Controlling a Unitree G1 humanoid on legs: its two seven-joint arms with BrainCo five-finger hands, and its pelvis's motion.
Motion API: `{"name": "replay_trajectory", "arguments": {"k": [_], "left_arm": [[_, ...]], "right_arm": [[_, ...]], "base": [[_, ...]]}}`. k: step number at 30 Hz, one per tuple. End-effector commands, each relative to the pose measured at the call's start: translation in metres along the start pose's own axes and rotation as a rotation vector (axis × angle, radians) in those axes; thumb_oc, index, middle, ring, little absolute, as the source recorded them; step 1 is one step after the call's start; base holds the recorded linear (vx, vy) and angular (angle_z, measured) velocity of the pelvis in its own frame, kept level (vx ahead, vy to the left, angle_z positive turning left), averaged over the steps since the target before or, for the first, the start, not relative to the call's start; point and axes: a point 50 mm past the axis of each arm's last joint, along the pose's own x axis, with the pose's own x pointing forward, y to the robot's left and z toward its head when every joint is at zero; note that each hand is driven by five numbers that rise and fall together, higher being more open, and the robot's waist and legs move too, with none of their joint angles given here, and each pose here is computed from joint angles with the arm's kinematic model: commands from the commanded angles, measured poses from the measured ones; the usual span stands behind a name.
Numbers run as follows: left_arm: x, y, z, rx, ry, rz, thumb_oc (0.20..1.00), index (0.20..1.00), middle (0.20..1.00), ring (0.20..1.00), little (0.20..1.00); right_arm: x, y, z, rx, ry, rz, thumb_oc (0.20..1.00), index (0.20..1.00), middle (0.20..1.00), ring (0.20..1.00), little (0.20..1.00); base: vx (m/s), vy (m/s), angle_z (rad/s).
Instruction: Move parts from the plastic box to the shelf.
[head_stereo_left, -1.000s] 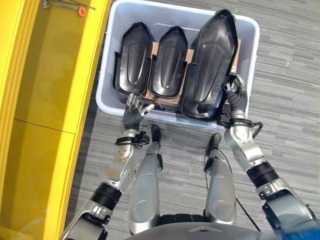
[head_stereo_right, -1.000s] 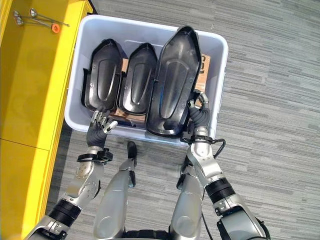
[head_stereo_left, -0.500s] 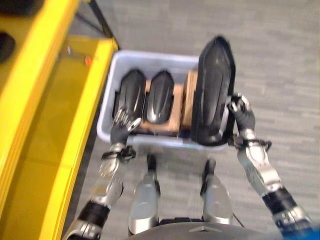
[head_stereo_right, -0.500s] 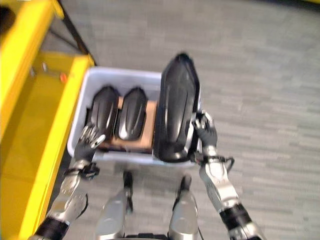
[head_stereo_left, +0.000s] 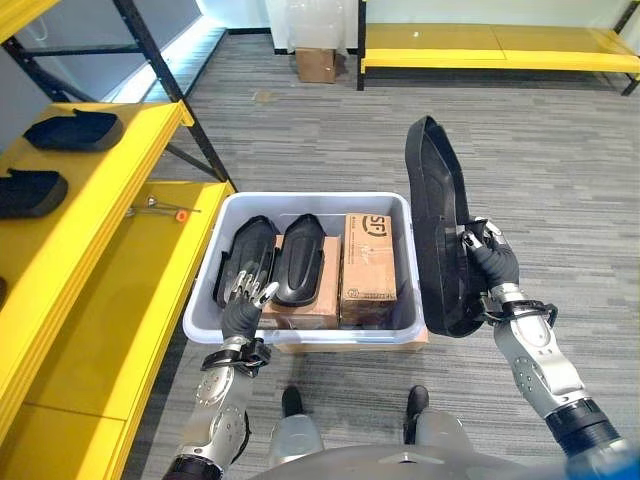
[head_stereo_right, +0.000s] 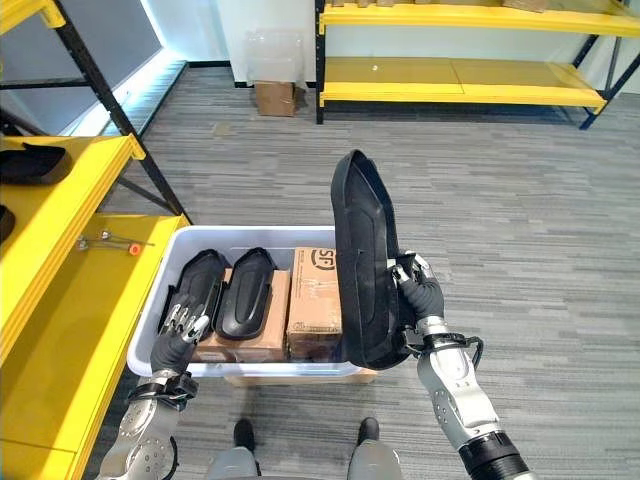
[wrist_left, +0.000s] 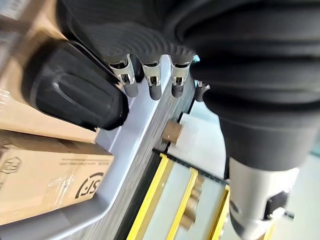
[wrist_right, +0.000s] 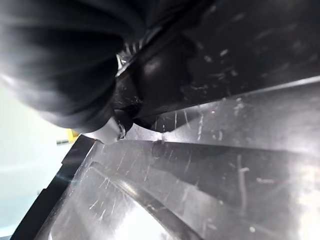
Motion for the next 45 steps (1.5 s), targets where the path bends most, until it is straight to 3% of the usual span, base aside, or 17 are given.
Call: {"name": "replay_trajectory", "arguments": {"k": [1,12,19,31,45], "left_arm": [[0.014,-0.005,0.027,0.03,-0.099,-0.066,1.0,1.0,1.0,1.0,1.0],[0.022,-0.017,0.035,0.038,-0.126,-0.123,1.0,1.0,1.0,1.0,1.0],[0.021,-0.002,0.059,0.152,-0.202,-0.096,1.0,1.0,1.0,1.0,1.0],[0.029,-0.006,0.065,0.225,-0.234,-0.095,1.0,1.0,1.0,1.0,1.0],[0.032,-0.021,0.052,0.173,-0.208,-0.138,1.0,1.0,1.0,1.0,1.0]], "right_arm": [[0.019,0.014,0.045,0.049,-0.218,0.071,0.2,0.2,0.2,0.2,0.2],[-0.002,-0.011,0.029,0.047,-0.151,-0.061,0.2,0.2,0.2,0.2,0.2],[-0.001,0.005,0.013,0.104,-0.094,-0.041,0.2,0.2,0.2,0.2,0.2],[-0.004,0.011,0.008,0.192,-0.089,-0.048,0.2,0.2,0.2,0.2,0.2],[-0.005,0.006,0.007,0.2,-0.093,-0.056,0.2,0.2,0.2,0.2,0.2]], "base": [[-0.14,-0.073,1.2],[-0.02,0.114,1.09],[0.06,0.26,0.56],[0.1,0.216,0.65],[0.15,-0.094,0.49]]}}
